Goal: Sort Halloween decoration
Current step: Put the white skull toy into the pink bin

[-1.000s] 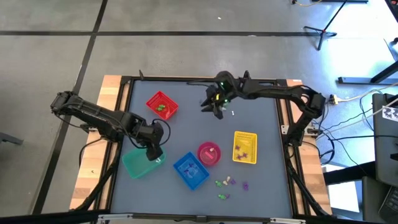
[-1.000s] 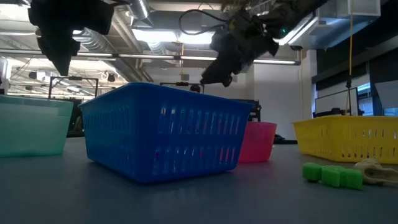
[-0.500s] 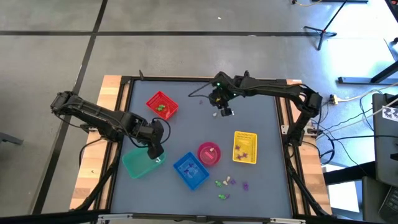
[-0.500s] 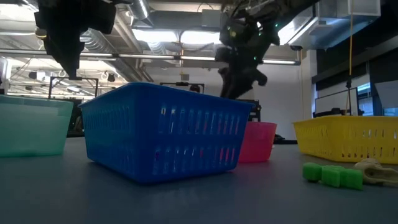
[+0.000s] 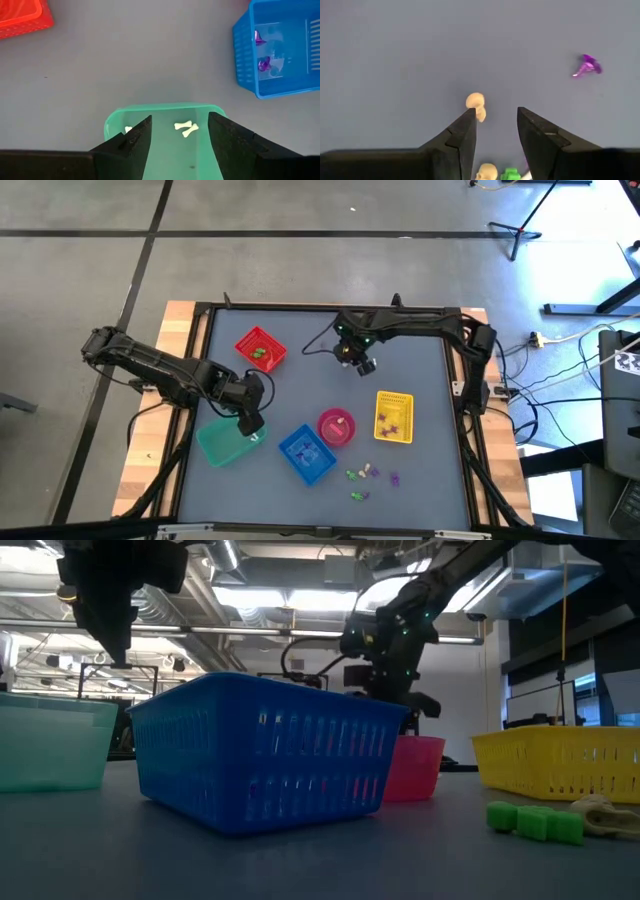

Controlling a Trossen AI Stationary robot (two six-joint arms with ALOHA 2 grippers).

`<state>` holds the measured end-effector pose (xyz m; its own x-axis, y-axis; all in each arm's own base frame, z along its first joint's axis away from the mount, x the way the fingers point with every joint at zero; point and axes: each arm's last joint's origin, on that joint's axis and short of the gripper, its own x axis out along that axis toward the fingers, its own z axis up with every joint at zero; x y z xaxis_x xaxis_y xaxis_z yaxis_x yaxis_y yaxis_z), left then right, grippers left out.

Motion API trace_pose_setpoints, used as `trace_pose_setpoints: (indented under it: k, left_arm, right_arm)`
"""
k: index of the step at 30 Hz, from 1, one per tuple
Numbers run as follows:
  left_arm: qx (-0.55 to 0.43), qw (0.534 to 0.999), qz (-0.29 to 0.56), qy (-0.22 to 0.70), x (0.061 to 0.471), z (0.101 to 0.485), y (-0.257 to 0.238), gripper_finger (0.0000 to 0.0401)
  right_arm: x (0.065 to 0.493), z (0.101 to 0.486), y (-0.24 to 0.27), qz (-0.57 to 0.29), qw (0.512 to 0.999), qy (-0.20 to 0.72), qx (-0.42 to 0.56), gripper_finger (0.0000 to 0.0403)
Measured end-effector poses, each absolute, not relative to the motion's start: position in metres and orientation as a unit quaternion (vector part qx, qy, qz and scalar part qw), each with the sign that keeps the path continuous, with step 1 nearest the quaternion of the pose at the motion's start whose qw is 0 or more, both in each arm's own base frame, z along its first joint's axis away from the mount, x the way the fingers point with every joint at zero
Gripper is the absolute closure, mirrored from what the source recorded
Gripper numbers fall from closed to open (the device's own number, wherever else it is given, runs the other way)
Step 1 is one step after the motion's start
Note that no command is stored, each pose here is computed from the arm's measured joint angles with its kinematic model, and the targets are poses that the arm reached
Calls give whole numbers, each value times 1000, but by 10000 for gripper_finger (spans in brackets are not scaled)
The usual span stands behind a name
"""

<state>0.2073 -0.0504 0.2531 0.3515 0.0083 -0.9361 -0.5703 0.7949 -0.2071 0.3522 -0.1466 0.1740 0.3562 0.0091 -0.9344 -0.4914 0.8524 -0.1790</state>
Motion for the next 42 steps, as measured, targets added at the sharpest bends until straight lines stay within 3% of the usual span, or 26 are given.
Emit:
trace_pose_setpoints:
  k: [23, 35, 42]
  left_arm:
    - [-262, 781, 184, 535, 208, 253, -51, 223]
    - [-262, 782, 184, 535, 208, 253, -51, 223]
    - [-262, 781, 184, 535, 208, 253, -50, 223]
  right_arm:
    - [358, 139, -148, 194, 777, 564, -200, 264]
    - [357, 138, -148, 194, 776, 567, -197, 348]
    - [357, 138, -148, 192, 775, 569, -197, 349]
